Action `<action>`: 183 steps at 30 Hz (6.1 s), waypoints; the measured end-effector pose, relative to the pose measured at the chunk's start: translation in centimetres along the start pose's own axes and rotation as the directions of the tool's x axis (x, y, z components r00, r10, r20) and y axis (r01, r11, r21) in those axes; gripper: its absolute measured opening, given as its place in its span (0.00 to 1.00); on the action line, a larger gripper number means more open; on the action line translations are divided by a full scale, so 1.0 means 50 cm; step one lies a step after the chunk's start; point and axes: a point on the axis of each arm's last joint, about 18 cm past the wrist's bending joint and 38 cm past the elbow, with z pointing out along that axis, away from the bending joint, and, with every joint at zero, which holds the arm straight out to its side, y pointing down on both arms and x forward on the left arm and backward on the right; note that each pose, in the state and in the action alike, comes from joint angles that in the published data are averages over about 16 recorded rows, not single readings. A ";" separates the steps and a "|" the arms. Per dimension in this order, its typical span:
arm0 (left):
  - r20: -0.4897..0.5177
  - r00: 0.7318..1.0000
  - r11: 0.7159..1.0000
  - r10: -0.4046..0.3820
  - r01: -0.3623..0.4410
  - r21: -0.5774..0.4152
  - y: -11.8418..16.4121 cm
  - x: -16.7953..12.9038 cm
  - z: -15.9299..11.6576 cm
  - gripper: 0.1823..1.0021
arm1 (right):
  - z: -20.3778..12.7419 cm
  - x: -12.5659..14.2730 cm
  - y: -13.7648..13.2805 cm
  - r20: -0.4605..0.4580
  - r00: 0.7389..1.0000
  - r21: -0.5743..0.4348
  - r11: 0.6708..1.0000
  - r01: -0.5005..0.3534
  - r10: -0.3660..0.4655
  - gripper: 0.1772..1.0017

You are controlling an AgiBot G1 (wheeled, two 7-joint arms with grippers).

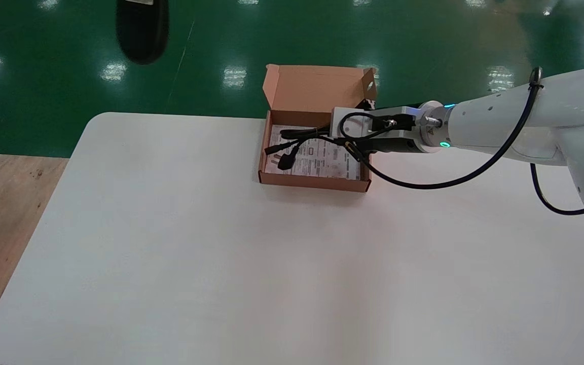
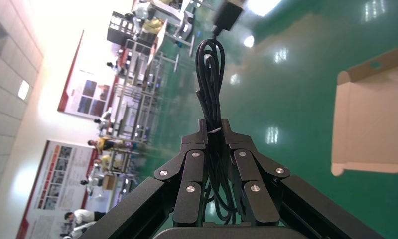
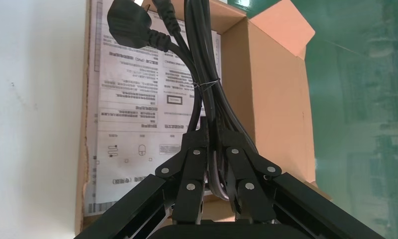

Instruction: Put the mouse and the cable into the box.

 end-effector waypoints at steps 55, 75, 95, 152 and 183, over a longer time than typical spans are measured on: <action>-0.246 0.920 0.952 -0.305 0.302 -0.048 -0.002 0.521 0.329 0.05 | -0.593 0.123 0.376 -0.298 0.917 -0.232 0.912 -0.337 0.263 0.98; -0.266 0.712 0.760 -0.650 0.616 -0.207 0.043 0.656 0.301 0.06 | -0.543 0.133 0.331 -0.250 0.949 -0.185 0.952 -0.243 0.194 1.00; -0.293 0.616 0.672 -0.731 0.723 -0.159 0.043 0.670 0.250 0.23 | -0.499 0.102 0.295 -0.232 0.934 -0.033 0.957 -0.287 0.272 1.00; -0.633 0.390 0.432 -0.669 0.897 0.095 -0.091 0.552 -0.317 1.00 | -0.536 -0.255 -0.089 0.505 0.756 0.561 0.507 -0.655 0.418 1.00; -0.628 0.388 0.428 -0.675 0.899 0.095 -0.088 0.553 -0.312 1.00 | -0.535 -0.251 -0.084 0.499 0.755 0.558 0.508 -0.656 0.425 1.00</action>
